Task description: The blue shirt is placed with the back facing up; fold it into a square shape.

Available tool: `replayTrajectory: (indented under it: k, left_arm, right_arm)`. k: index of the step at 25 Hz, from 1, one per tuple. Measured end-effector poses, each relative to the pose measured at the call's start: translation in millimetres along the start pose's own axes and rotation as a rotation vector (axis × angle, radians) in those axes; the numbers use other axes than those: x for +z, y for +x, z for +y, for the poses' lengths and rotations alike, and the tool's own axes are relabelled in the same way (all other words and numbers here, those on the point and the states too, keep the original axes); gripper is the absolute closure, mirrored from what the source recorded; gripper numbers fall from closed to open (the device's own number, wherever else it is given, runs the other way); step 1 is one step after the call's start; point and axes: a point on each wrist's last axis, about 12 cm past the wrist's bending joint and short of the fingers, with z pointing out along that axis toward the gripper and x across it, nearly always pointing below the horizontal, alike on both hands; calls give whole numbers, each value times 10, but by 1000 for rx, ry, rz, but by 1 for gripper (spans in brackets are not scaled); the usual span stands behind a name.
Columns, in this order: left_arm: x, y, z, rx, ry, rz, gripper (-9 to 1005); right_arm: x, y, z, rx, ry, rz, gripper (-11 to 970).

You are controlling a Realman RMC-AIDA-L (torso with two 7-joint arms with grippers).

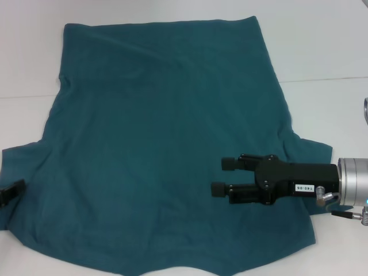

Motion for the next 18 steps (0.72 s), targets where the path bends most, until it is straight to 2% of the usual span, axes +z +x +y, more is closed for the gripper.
replayTrajectory:
  k: [8, 13, 18]
  left_arm:
    - [0, -20, 1, 5, -3, 2, 554]
    - [-7, -42, 7, 11, -6, -2, 801]
    - [-38, -101, 49, 29, -31, -14, 993]
  right_arm:
    - [-1, 1, -1, 3, 2, -7, 45]
    - [-7, 6, 0, 5, 4, -10, 44]
    - [-7, 17, -4, 11, 11, -21, 50]
